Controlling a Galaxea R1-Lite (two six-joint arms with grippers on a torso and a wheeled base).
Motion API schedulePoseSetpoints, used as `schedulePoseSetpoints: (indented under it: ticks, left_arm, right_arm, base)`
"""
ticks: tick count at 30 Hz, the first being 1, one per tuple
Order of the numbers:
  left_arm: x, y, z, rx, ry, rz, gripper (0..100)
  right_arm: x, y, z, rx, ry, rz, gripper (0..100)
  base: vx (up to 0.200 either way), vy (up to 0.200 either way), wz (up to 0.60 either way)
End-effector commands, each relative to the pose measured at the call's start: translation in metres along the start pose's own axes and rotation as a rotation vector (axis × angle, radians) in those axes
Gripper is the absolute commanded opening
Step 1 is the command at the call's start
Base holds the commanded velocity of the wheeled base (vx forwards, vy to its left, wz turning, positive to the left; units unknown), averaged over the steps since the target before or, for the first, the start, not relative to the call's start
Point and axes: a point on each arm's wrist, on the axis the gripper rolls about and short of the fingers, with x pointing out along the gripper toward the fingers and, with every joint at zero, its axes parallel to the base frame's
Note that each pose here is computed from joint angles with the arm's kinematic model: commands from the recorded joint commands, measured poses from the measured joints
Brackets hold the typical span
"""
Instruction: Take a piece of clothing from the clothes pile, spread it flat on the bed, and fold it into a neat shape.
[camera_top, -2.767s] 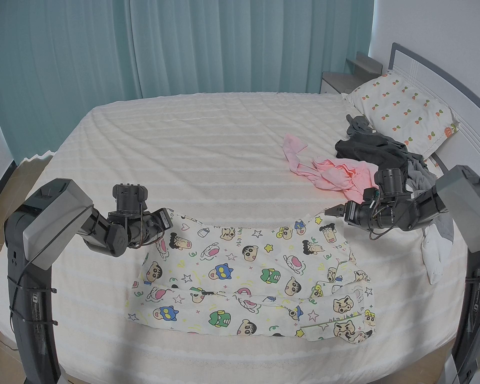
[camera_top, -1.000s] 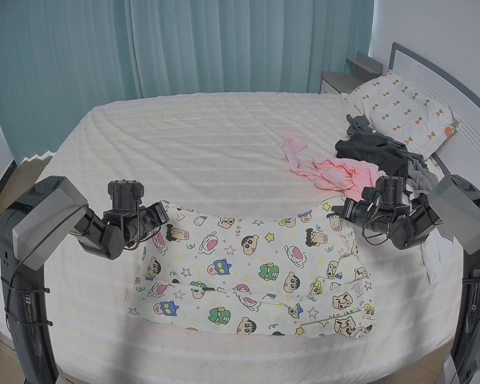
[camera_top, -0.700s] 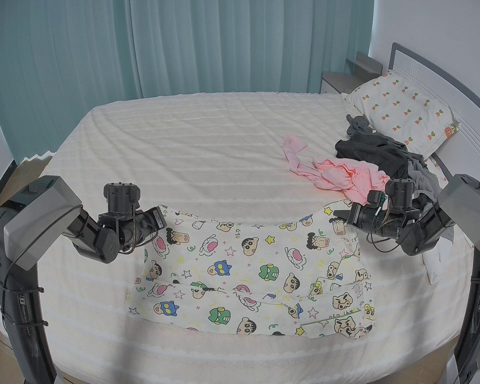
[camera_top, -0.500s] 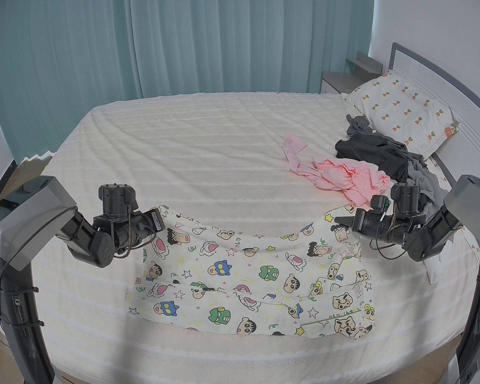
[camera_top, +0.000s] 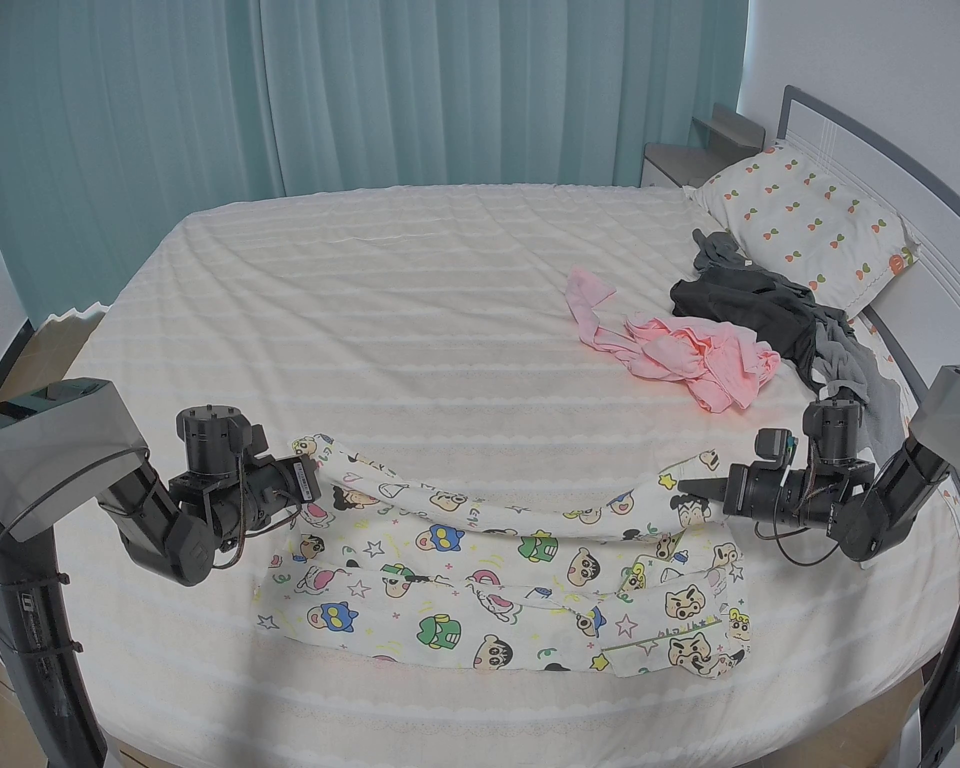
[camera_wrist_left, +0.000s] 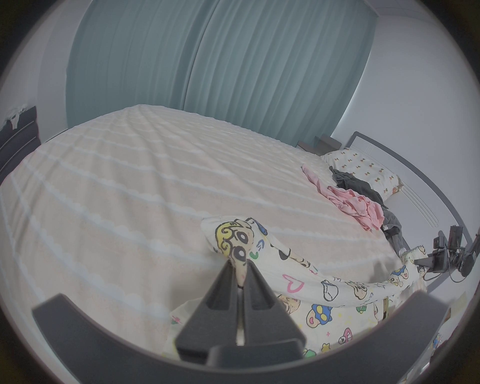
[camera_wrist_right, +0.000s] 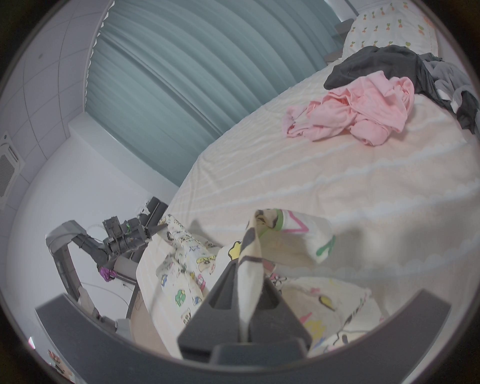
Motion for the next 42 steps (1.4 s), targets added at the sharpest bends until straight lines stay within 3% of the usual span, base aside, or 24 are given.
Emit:
schedulePoseSetpoints:
  ticks: [1, 6, 19, 20, 28, 36, 42]
  left_arm:
    - [-0.006, 0.007, -0.013, -0.005, 0.031, 0.017, 0]
    - [-0.025, 0.014, -0.040, -0.013, 0.101, 0.034, 0]
    - [-0.051, 0.021, -0.084, -0.035, 0.233, 0.004, 0]
    - [-0.051, 0.022, -0.085, -0.037, 0.238, 0.004, 100]
    - [-0.061, 0.025, -0.089, -0.076, 0.224, 0.008, 100]
    - [-0.084, 0.040, -0.073, -0.097, 0.071, -0.018, 100]
    - [-0.081, 0.047, -0.042, -0.149, -0.047, -0.082, 100]
  right_arm:
    - [-0.006, -0.001, -0.017, -0.003, 0.051, -0.003, 0]
    - [-0.003, -0.015, -0.045, -0.028, 0.100, -0.029, 0]
    - [-0.008, -0.025, -0.068, 0.001, 0.132, -0.052, 0]
    - [-0.009, -0.025, -0.069, 0.004, 0.136, -0.053, 100]
    - [-0.020, -0.028, -0.073, 0.024, 0.129, -0.074, 100]
    - [-0.054, -0.025, -0.069, -0.013, -0.012, -0.108, 100]
    - [-0.083, -0.007, -0.063, -0.025, -0.123, -0.184, 100]
  base:
    - [0.000, 0.000, 0.00]
    - [0.000, 0.000, 0.00]
    - [0.000, 0.000, 0.00]
    - [0.000, 0.000, 0.00]
    - [0.000, 0.000, 0.00]
    - [0.000, 0.000, 0.00]
    - [0.000, 0.000, 0.00]
